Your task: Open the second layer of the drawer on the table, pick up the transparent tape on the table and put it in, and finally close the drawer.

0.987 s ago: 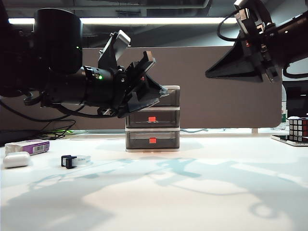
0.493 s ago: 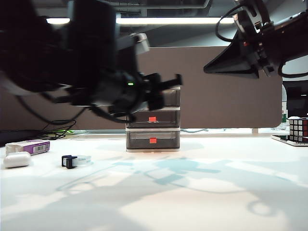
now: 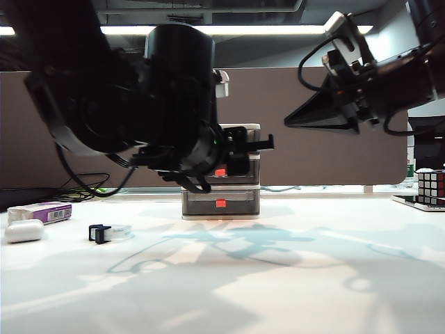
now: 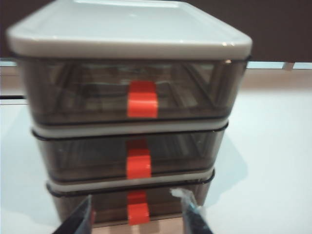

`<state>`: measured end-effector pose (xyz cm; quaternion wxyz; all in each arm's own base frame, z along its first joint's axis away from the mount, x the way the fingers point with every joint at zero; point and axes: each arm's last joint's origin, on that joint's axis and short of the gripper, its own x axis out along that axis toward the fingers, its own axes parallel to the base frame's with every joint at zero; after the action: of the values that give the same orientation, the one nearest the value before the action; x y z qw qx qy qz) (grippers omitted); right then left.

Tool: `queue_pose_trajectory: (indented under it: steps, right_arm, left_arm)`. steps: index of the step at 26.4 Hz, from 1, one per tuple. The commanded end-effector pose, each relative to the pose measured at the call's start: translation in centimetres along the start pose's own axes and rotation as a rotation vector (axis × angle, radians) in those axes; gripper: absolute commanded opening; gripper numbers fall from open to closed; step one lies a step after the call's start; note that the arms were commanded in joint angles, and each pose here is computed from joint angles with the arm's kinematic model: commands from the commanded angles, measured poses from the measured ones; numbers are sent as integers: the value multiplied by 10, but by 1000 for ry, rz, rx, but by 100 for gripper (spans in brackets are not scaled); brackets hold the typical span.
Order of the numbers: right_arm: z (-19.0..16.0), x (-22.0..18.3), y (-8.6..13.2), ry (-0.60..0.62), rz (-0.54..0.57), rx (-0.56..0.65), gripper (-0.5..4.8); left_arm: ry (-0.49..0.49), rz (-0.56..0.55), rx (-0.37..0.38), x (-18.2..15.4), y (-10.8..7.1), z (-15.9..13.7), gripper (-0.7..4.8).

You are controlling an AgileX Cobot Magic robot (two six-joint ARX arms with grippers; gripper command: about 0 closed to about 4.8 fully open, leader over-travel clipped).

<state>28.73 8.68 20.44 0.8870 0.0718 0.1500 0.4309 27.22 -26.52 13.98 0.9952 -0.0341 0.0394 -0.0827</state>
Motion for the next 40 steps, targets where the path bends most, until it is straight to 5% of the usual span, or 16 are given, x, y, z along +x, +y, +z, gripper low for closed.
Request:
queue_pose_trajectory:
  steps: [1,6,40]
  right_arm:
    - [7,11,-7,-11,37,-16,-5]
    - [7,15,-11,-9,35,-41,-5]
    - [7,15,-11,-6,33,-55,-5]
  left_arm:
    - [-6,3,-5,8,-7,-4,220]
    - [-11,79,-15,13,-4,-9,219]
    - [-34,70,-63,50,2,-11,210]
